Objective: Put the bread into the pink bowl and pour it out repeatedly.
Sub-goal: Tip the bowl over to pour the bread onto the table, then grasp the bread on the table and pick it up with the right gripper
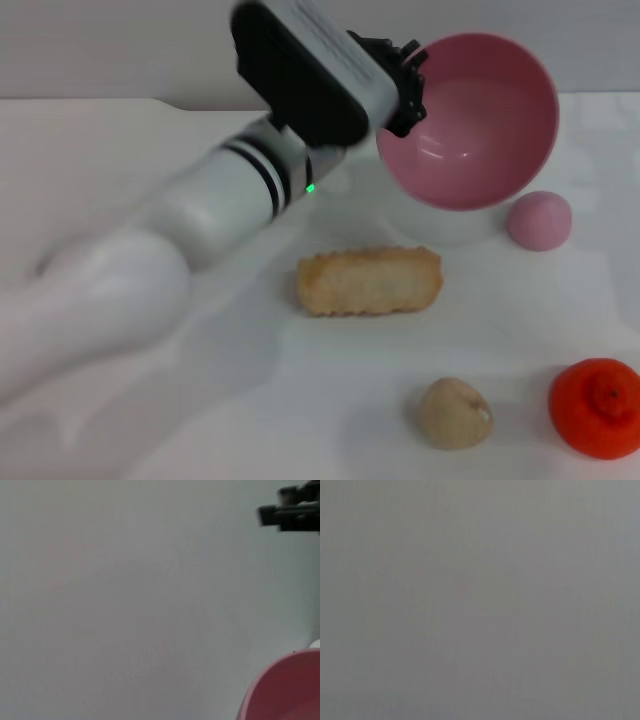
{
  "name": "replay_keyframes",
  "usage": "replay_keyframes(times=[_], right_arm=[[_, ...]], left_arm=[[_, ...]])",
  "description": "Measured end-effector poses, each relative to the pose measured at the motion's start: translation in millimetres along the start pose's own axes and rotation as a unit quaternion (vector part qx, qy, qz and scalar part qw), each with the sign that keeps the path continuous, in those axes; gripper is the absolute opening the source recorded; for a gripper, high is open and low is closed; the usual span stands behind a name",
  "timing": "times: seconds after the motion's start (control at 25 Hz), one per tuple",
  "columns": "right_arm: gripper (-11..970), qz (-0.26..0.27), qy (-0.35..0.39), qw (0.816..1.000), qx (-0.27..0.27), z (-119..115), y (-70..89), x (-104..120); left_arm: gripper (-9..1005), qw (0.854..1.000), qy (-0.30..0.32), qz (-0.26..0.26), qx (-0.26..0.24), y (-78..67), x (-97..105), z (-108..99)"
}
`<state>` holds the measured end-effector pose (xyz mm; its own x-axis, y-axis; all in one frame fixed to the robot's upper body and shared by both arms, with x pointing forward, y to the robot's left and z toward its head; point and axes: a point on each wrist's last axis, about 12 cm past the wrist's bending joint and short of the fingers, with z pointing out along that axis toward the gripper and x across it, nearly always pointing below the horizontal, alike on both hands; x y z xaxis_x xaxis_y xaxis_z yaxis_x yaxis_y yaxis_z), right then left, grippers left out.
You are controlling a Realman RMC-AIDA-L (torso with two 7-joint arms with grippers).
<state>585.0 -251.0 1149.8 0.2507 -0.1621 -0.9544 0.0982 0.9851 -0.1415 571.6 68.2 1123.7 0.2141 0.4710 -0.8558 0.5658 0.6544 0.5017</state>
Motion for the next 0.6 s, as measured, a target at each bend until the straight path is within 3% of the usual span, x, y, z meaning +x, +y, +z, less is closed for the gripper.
replay_keyframes(times=[0.04,0.12,0.2,0.24,0.28,0.36,0.4,0.44,0.48,0.6], right_arm=[[543,0.0,0.001,1.0,0.0,-0.1,-0.2,0.6],[542,0.002,0.004,1.0,-0.001,-0.4,-0.2,2.1],[542,0.005,0.007,1.0,-0.001,-0.4,-0.1,3.4],[542,0.007,0.008,1.0,-0.002,-0.5,-0.1,3.9],[542,0.01,0.01,1.0,-0.003,-0.6,0.1,4.5],[542,0.014,0.013,1.0,-0.004,-0.9,0.1,6.0],[542,0.015,0.017,1.0,-0.005,-1.1,0.4,7.2],[542,0.016,0.022,1.0,-0.008,-1.3,0.7,8.7],[542,0.017,0.029,0.999,-0.011,-1.5,1.5,10.3],[542,0.032,0.067,0.997,-0.028,1.5,1.5,17.5]], left_arm=[[146,1.0,0.0,0.0,0.0,0.0,0.0,0.0],[146,0.993,0.053,-0.09,0.048,32.3,1.2,14.2],[146,0.993,0.053,-0.09,0.048,32.3,1.2,14.2],[146,0.986,0.081,-0.125,0.074,53.5,2.2,19.3],[146,0.986,0.081,-0.125,0.074,53.5,2.2,19.3],[146,0.963,0.127,-0.203,0.125,100.2,6.5,22.5],[147,0.963,0.127,-0.203,0.125,100.2,6.5,22.5],[147,0.957,0.134,-0.219,0.133,109.0,8.2,21.9],[147,0.946,0.146,-0.25,0.146,127.9,12.1,18.5],[147,0.934,0.157,-0.281,0.153,157.0,17.1,5.9]])
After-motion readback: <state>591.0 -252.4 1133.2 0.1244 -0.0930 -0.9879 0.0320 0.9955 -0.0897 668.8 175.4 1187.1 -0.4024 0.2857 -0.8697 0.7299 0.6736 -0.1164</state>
